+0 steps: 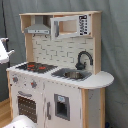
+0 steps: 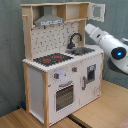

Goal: Play with the kitchen

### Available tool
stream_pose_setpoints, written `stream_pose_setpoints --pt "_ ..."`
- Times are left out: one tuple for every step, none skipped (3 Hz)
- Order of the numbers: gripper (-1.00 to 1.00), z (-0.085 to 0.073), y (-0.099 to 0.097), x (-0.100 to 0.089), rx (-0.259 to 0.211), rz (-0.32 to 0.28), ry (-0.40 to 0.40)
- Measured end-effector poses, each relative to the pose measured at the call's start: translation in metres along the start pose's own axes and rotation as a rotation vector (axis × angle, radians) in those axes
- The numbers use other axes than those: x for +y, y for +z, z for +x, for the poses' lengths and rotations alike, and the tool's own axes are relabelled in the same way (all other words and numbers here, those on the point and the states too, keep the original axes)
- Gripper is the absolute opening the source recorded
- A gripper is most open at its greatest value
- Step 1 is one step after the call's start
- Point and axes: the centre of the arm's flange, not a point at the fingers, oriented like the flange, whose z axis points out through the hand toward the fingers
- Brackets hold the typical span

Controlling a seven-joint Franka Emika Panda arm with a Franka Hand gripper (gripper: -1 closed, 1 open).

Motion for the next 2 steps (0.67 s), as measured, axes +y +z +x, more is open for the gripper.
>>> stream_pose_setpoints --pt "1.0 -0.019 -0.002 0.014 -0.044 -0.012 0.08" --pt "1.0 -0.037 -0.002 0.027 -0.086 -0.027 0.157"
